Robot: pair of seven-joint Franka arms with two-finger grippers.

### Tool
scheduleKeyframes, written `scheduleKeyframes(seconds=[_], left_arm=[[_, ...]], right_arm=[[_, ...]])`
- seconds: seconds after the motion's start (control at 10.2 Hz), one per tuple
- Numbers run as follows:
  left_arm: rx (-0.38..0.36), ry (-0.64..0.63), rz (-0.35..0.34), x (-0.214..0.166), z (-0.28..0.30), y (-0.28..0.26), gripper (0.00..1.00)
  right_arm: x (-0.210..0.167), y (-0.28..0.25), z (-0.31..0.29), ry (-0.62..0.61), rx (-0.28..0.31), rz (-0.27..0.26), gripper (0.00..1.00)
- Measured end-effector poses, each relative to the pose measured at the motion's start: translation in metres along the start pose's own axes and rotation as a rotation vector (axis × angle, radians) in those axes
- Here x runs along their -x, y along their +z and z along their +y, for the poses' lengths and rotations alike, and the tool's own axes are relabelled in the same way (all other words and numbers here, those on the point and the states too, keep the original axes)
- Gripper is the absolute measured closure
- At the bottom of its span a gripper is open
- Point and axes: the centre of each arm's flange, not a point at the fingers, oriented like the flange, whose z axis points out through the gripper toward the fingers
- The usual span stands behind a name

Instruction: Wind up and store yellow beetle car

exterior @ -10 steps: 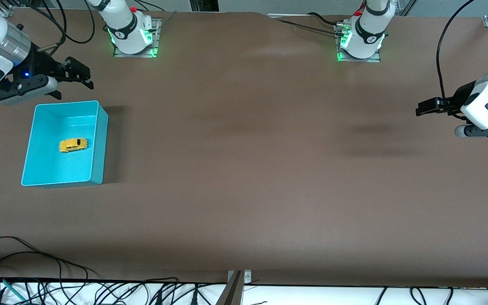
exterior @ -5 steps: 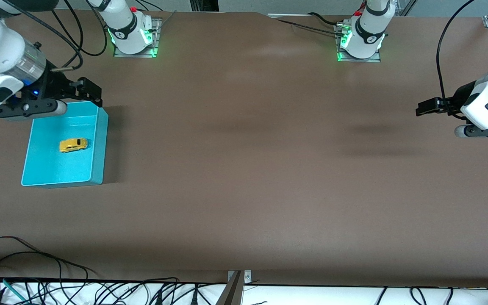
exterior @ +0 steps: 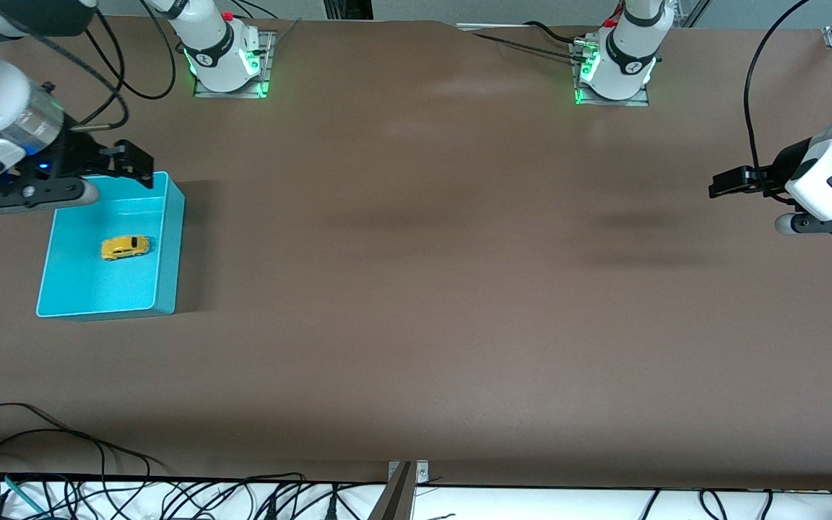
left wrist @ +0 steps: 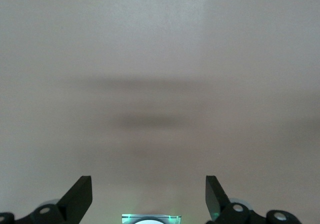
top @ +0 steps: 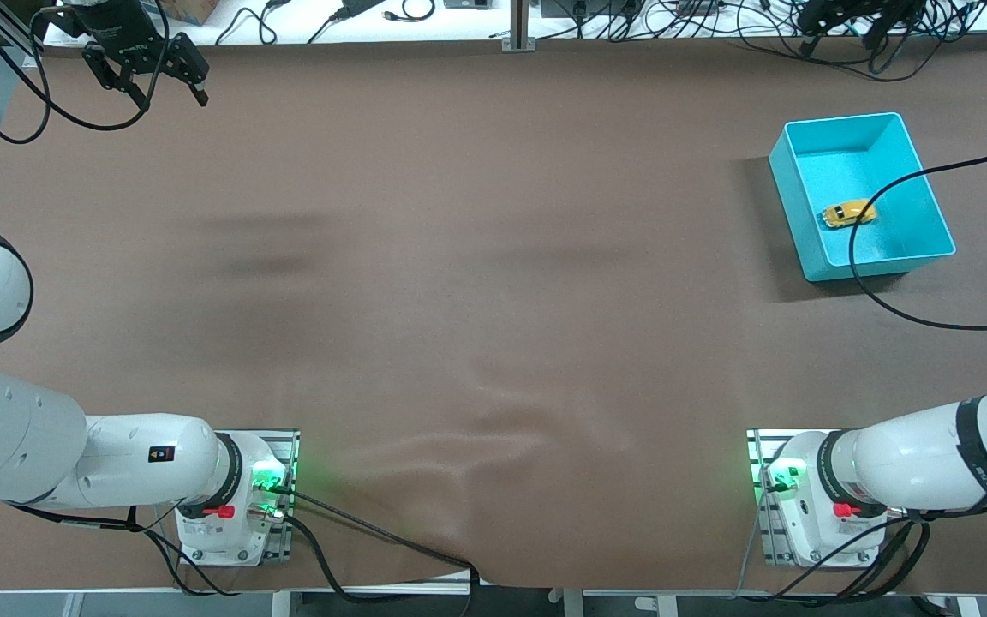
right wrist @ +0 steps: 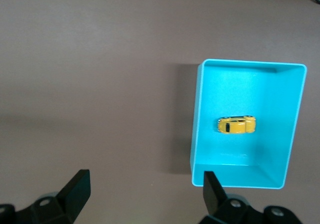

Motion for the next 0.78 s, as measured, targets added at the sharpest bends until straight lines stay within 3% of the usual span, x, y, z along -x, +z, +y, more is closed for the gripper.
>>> scheduleKeyframes(seconds=[0.29,0.78], left_arm=[[0.0,0.0,0.0,0.0,0.0,0.0,0.0],[0.0,0.0,0.0,0.0,0.0,0.0,0.0]], right_arm=[[0.001,0.001,0.028,-0.004,-0.004,-0.001,0.0],[0.0,-0.003,0.02,-0.016,-0.004,0.006,0.0]])
